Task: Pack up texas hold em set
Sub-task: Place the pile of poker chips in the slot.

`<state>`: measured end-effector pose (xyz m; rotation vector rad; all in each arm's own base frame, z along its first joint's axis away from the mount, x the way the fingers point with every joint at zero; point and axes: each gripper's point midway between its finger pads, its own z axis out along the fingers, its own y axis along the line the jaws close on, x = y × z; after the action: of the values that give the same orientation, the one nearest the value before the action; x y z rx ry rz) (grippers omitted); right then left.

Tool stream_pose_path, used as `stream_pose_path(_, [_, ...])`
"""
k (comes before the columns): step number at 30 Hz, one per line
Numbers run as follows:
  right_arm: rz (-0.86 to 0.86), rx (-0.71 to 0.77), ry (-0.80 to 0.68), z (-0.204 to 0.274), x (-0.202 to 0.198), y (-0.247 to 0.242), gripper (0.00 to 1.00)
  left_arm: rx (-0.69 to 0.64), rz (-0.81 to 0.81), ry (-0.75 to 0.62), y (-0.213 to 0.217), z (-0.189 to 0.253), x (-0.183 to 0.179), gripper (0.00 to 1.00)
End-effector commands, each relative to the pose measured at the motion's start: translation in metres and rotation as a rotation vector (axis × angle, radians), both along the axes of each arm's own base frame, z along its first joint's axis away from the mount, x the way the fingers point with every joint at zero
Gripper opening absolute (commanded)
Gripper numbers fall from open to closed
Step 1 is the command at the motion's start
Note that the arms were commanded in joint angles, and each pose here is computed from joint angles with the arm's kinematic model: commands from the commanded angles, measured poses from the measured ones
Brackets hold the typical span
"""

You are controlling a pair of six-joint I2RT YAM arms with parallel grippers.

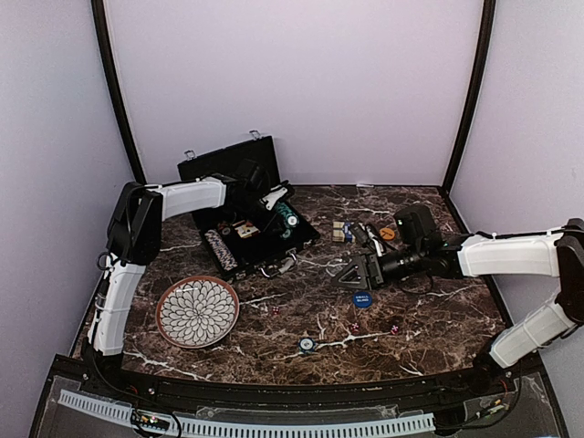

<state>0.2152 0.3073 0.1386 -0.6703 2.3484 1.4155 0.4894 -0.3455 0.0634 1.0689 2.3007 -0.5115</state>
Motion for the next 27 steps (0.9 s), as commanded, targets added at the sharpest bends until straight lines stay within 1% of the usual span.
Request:
stream_pose_path(1, [0.006, 0.023, -0.013, 0.001, 0.002, 0.001, 0.86, -0.018, 0.038, -0.023, 0.006, 0.025, 0.007, 0.35])
stream_pose_path(6, [0.007, 0.025, -0.009, 0.001, 0.001, 0.002, 0.87, -0.027, 0.047, -0.035, 0.006, 0.035, 0.007, 0.37])
stream_pose_path(17, [0.014, 0.027, -0.005, -0.001, 0.002, 0.003, 0.87, -0.020, 0.055, -0.034, 0.010, 0.042, 0.005, 0.37])
stream_pose_path(27, [0.017, 0.029, -0.002, -0.001, 0.000, 0.003, 0.88, -0.060, 0.033, -0.033, 0.005, 0.056, 0.000, 0.36])
